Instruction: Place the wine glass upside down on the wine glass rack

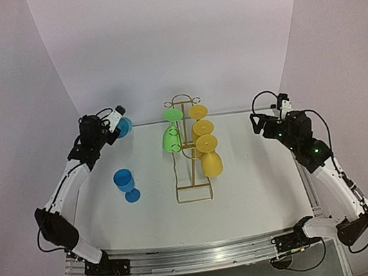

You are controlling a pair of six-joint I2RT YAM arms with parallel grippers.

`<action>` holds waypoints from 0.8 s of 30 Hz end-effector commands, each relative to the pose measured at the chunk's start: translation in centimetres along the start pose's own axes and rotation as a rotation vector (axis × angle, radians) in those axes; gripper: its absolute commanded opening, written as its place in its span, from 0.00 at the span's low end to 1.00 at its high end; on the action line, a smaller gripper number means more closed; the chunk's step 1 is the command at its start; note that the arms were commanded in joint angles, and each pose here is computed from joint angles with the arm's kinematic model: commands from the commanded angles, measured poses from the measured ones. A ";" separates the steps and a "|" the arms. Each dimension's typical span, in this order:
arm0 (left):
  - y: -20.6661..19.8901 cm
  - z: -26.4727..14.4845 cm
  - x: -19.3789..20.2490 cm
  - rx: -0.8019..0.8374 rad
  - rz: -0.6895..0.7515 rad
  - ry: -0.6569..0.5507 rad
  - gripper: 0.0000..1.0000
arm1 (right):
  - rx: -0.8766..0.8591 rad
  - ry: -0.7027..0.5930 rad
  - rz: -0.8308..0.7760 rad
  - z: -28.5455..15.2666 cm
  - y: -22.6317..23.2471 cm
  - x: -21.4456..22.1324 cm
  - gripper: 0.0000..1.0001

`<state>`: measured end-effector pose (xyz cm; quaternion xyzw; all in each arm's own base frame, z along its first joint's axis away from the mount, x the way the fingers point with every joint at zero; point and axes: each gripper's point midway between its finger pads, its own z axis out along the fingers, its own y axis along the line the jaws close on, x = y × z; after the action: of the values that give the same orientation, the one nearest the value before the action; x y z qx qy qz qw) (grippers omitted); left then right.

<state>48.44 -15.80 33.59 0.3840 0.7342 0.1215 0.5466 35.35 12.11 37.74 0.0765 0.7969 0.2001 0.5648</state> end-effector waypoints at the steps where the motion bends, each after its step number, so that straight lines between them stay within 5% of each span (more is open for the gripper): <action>1: 4.0 -11.3 -11.1 -0.366 0.246 -0.533 0.00 | -0.132 -0.056 0.115 -1.1 3.5 -4.0 0.98; 4: -0.4 -16.1 -12.7 -0.462 0.477 -0.780 0.00 | -0.225 -0.034 0.182 -1.2 5.7 -5.1 0.98; 9: -2.7 -21.4 -14.4 -0.746 0.750 -1.020 0.00 | -0.398 -0.002 0.226 -2.3 11.2 -6.0 0.98; 24: -9.6 -28.3 -15.2 -0.889 1.059 -1.303 0.00 | -0.911 0.035 0.047 -6.2 35.4 0.7 0.98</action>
<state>24.44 -26.51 47.31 0.4531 -0.0171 0.3491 0.8201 27.96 38.86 49.63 -0.1158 0.6932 0.5112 0.4947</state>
